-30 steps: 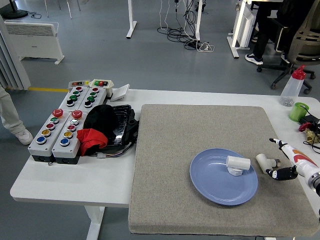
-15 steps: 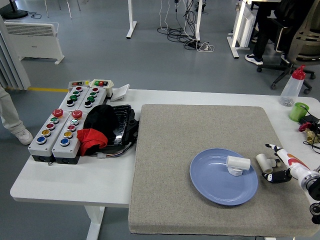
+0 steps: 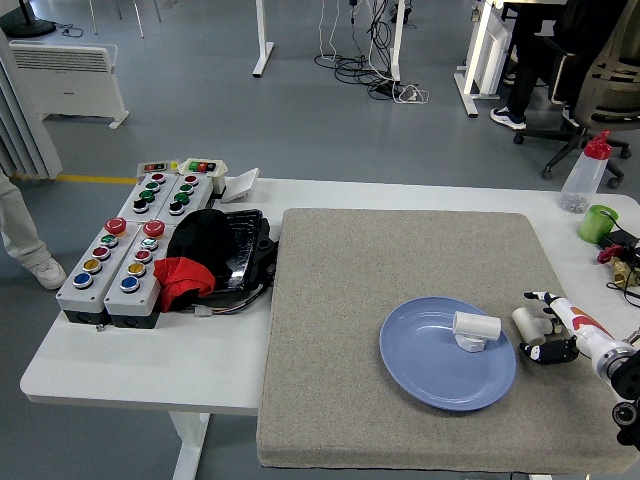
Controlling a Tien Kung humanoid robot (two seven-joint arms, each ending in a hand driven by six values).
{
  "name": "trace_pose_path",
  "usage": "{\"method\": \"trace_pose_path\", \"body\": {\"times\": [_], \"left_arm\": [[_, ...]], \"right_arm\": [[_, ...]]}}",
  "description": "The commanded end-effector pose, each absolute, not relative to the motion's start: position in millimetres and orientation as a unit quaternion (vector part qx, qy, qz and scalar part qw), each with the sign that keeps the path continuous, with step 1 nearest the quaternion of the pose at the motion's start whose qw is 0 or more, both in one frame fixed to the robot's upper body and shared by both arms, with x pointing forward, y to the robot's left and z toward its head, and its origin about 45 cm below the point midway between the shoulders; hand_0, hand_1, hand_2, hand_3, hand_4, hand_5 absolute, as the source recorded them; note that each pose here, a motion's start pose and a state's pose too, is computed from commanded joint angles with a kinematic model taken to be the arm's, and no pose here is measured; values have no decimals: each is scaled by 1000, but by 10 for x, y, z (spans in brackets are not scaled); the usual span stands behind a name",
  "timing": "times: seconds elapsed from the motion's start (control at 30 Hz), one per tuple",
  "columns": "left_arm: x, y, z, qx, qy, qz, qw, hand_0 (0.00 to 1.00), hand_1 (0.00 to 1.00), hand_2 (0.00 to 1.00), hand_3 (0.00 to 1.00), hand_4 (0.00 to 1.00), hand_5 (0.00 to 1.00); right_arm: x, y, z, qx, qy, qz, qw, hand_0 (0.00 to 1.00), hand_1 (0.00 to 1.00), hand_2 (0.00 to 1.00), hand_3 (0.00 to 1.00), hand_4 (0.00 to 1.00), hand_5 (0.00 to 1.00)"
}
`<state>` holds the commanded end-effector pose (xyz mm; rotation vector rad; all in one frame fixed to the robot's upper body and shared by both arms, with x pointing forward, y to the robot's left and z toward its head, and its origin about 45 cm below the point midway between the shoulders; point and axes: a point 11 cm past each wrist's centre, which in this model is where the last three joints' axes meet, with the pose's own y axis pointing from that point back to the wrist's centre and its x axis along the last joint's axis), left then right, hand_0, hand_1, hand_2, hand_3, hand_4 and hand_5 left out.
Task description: Pick pipe place plate twice
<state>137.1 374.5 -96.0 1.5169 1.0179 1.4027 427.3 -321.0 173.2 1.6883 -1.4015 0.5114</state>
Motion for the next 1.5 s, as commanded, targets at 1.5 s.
{"method": "trace_pose_path", "body": {"times": [1.5], "left_arm": [[1441, 3742, -943, 597, 400, 560, 412, 582, 577, 588, 487, 409, 998]], "right_arm": [[3984, -2590, 2677, 721, -536, 325, 295, 513, 563, 597, 636, 509, 81]]}}
